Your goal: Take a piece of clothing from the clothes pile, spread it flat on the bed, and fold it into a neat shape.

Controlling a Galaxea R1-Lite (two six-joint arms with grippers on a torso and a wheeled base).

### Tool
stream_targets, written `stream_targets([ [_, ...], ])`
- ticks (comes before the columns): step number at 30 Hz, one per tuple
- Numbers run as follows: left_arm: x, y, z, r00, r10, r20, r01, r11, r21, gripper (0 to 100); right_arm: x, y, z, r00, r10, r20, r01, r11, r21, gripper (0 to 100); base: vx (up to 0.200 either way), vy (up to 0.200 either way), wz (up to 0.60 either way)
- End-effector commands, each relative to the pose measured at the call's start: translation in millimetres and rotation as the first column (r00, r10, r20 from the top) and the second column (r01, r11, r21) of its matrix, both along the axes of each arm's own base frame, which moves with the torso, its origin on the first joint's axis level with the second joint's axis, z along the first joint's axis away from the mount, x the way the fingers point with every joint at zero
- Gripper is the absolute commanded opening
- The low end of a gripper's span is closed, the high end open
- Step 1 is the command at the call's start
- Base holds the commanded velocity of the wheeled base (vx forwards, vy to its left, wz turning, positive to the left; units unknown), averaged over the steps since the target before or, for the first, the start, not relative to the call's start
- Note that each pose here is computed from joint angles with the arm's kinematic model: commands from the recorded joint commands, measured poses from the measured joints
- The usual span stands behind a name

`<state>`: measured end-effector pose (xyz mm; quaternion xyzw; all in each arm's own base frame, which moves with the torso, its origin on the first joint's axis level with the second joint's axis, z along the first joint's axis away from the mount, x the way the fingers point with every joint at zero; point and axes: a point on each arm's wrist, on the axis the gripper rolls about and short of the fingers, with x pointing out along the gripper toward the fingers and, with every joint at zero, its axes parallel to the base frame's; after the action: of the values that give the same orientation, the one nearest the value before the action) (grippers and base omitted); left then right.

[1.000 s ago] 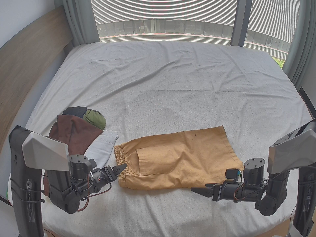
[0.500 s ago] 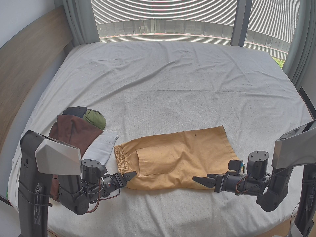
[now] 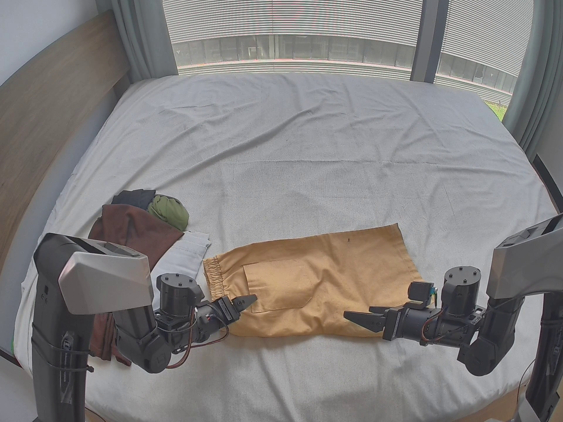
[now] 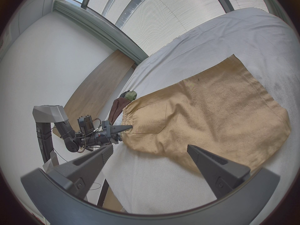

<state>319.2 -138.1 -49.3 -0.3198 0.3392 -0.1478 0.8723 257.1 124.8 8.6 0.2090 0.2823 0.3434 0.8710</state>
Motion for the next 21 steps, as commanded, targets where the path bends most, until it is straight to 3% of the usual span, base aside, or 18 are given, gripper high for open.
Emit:
stream_targets([
  [1, 10.0, -1.9, 18.2, 0.998, 0.027, 0.05, -0.024, 0.998, -0.055, 100, -0.5, -0.1, -0.5, 1.0, 0.002, -0.002, -0.002, 1.0, -0.002, 100, 0.0, 0.0, 0.0],
  [21, 11.0, 3.0, 17.3, 0.998, 0.057, 0.029, -0.054, 0.995, -0.08, 100, -1.6, 2.3, -5.8, 1.0, 0.011, -0.017, -0.011, 1.0, -0.01, 100, 0.0, 0.0, 0.0],
])
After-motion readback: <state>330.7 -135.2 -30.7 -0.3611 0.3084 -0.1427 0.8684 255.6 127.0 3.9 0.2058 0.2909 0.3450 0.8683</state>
